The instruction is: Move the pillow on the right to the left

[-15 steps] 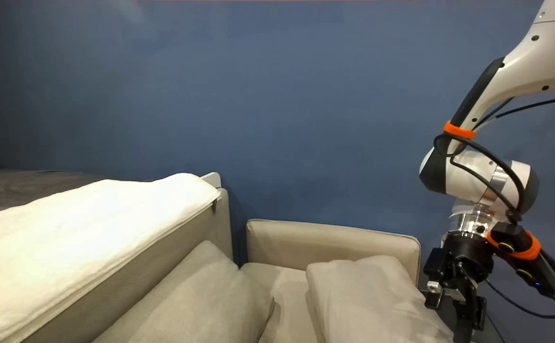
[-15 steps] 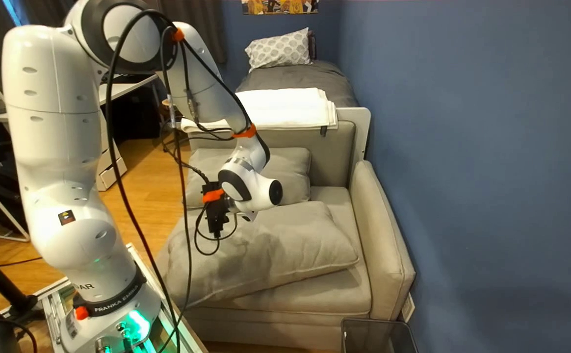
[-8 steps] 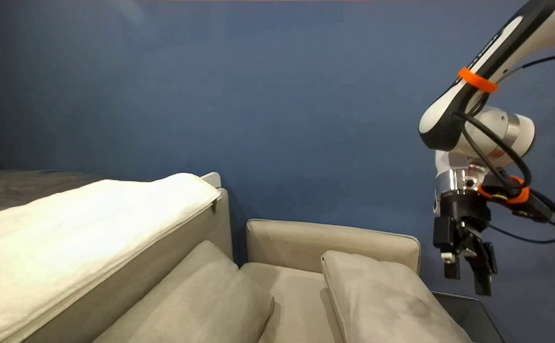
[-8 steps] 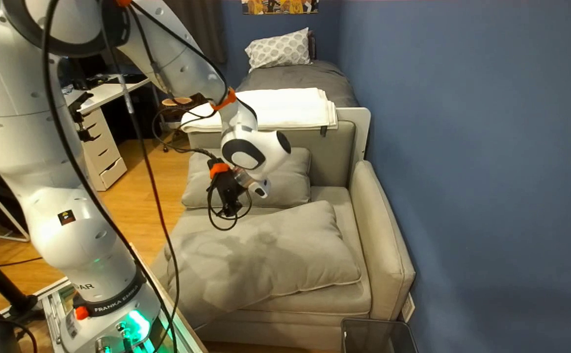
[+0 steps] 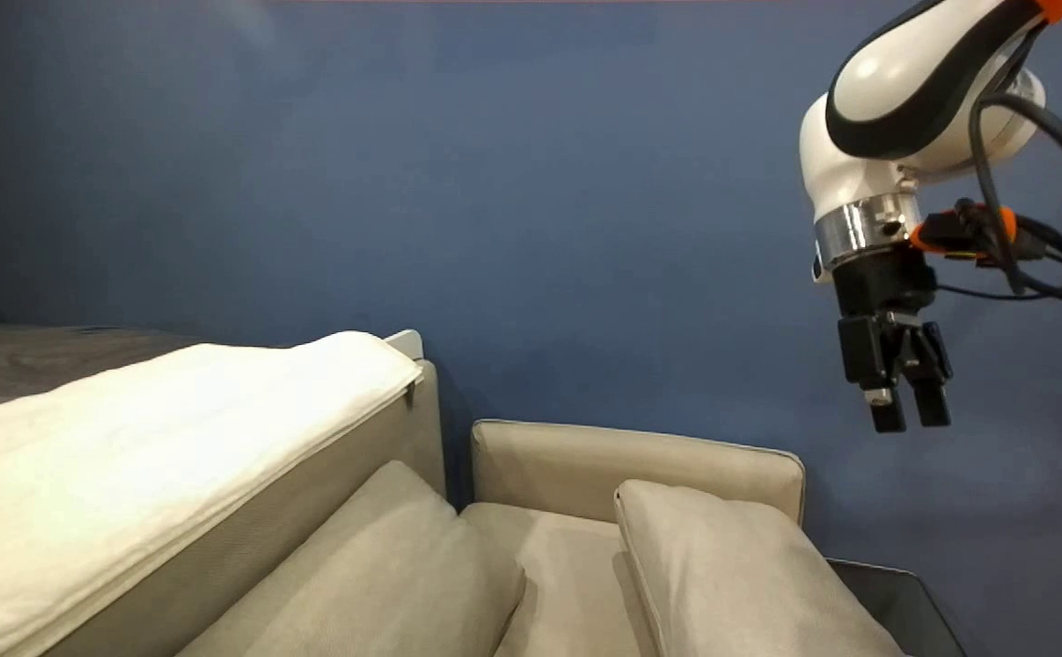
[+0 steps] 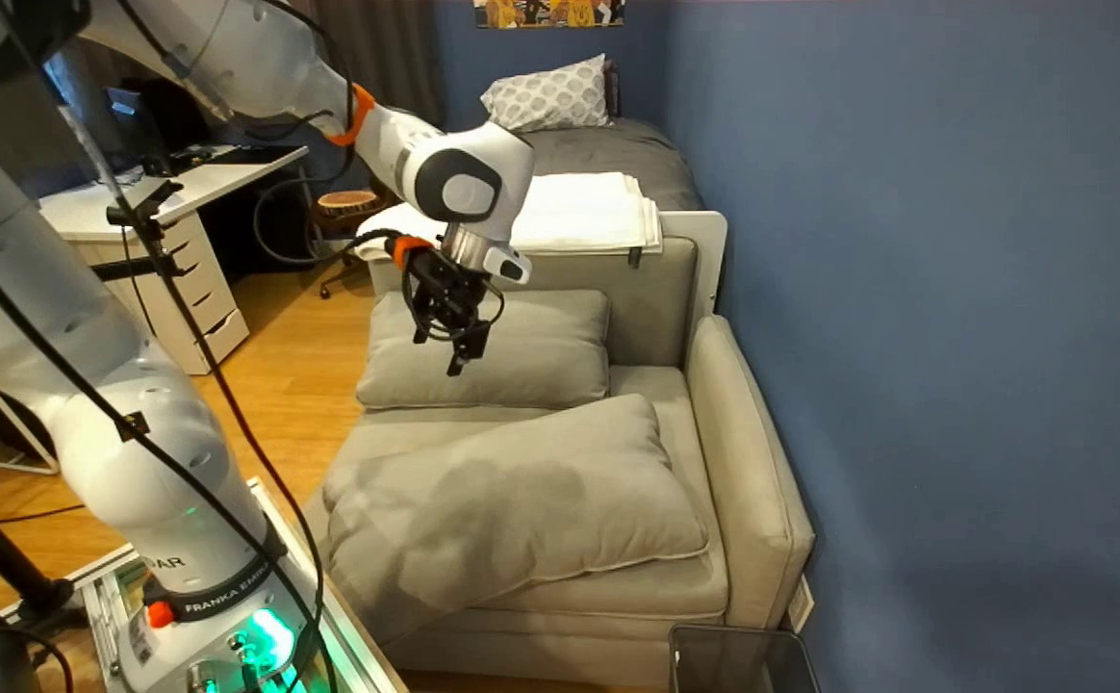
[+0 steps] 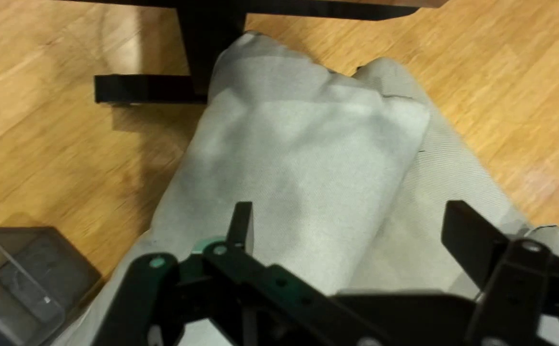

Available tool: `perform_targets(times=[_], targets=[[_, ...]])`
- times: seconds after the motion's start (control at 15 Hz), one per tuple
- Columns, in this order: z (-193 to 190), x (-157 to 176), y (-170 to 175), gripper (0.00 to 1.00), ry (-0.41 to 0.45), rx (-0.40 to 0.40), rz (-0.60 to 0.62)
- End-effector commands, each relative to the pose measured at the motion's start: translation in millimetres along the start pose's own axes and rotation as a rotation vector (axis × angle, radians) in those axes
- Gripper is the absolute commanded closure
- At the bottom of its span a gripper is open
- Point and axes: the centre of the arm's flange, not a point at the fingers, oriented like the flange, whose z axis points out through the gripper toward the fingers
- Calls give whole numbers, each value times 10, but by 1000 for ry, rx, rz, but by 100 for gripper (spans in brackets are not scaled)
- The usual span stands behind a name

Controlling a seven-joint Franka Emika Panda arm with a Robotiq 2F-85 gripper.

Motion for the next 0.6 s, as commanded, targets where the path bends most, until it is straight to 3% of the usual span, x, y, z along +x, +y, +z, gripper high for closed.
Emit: perform_targets(times=[0.0,0.07,0.13,0.53], targets=[[-356,-258,-178,0,68,-189,-31],[-402,-287,-188,0,101,-228,-69],[-282,-150,-128,0,61,-150,-43],[-281,-152,-124,0,60,-157,-46]])
